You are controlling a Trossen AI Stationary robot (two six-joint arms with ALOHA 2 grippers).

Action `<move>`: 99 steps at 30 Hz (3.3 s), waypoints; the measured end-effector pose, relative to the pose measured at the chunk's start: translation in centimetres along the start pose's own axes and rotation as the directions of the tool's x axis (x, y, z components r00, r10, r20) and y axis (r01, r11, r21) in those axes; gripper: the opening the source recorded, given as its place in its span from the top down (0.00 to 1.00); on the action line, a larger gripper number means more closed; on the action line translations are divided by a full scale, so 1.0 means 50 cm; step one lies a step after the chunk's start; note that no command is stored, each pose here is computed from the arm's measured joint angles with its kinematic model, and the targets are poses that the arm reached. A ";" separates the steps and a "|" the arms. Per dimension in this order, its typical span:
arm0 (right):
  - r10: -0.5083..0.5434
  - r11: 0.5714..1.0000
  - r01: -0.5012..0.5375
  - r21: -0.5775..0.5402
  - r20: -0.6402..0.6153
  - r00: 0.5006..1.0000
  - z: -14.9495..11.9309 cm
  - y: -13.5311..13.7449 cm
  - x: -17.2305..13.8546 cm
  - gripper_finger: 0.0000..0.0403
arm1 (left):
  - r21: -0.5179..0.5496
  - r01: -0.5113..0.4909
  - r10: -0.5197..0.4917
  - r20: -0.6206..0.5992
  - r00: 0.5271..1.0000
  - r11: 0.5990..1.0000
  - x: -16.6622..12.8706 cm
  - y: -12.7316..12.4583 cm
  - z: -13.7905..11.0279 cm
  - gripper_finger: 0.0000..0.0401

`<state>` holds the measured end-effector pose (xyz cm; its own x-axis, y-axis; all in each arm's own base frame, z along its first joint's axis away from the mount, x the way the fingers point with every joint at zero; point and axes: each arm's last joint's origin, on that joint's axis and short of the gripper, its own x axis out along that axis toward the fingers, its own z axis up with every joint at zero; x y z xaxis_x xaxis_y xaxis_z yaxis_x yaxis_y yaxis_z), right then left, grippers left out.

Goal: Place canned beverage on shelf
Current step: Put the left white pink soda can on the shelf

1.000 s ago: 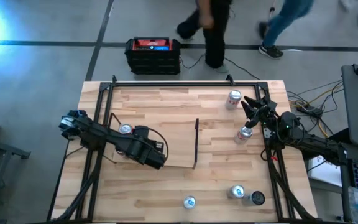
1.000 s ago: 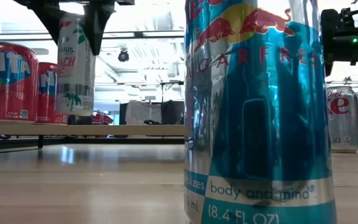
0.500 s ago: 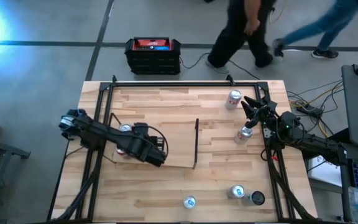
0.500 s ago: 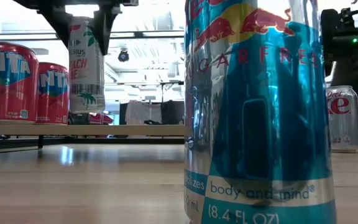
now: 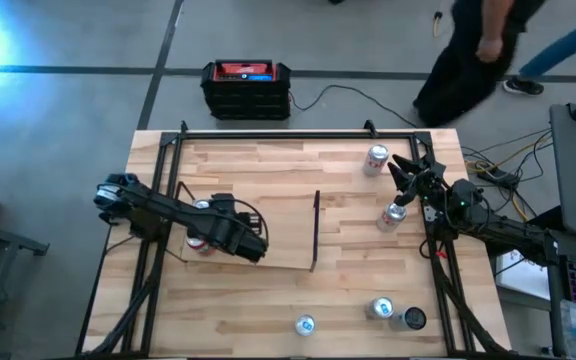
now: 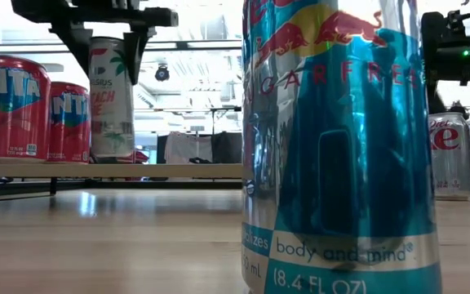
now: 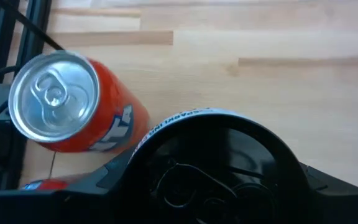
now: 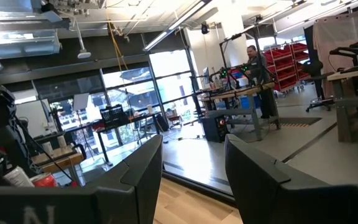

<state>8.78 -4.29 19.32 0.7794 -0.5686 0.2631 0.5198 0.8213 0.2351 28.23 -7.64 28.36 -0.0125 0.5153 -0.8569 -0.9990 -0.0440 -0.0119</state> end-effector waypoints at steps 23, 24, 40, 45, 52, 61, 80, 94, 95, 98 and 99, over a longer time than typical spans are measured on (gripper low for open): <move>0.000 1.000 0.000 0.000 0.000 1.000 0.000 0.000 0.000 0.61 | -0.187 -0.036 0.025 -0.061 0.998 0.982 0.020 -0.015 0.029 0.42; 0.000 1.000 0.000 0.000 0.000 1.000 0.000 0.000 0.000 0.61 | -0.190 -0.037 0.026 -0.061 0.998 0.981 0.020 -0.015 0.030 0.42; 0.000 1.000 0.000 0.000 0.000 1.000 0.000 0.000 0.000 0.61 | -0.183 -0.063 0.053 -0.057 0.997 0.981 0.043 -0.015 0.033 0.40; 0.000 1.000 0.000 0.000 0.000 1.000 0.000 0.000 0.000 0.61 | -0.185 -0.060 0.052 -0.051 0.997 0.981 0.048 -0.015 0.031 0.39; 0.000 1.000 0.000 0.000 0.000 1.000 0.000 0.000 0.000 0.61 | -0.153 -0.053 0.046 -0.051 0.998 0.987 0.047 -0.016 0.032 0.38; 0.000 1.000 0.000 0.000 0.001 1.000 0.000 0.000 0.000 0.61 | -0.136 -0.041 0.038 -0.022 0.999 0.990 0.049 -0.018 0.033 0.29; 0.000 1.000 0.000 0.000 0.000 1.000 0.000 0.000 0.000 0.61 | -0.136 -0.044 0.042 -0.024 0.999 0.990 0.049 -0.018 0.034 0.27; 0.000 1.000 0.000 0.000 0.001 1.000 0.000 0.000 0.000 0.61 | -0.132 -0.043 0.041 -0.018 0.999 0.990 0.051 -0.017 0.033 0.47; 0.000 1.000 0.000 0.000 0.000 1.000 0.000 0.000 0.000 0.61 | -0.133 -0.043 0.041 -0.018 0.999 0.990 0.051 -0.017 0.033 0.47; 0.000 1.000 0.000 0.000 0.000 1.000 0.000 0.000 0.000 0.61 | -0.136 -0.044 0.041 -0.025 0.999 0.990 0.051 -0.018 0.032 0.46; 0.000 1.000 0.000 0.000 0.000 1.000 0.000 0.000 0.000 0.61 | -0.139 -0.046 0.042 -0.030 0.999 0.989 0.051 -0.017 0.032 0.45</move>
<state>8.78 -4.28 19.33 0.7793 -0.5686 0.2634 0.5197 0.8213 0.2352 29.00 -4.91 27.03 -0.0530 0.4868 -0.8719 -0.9815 -0.1861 -0.0443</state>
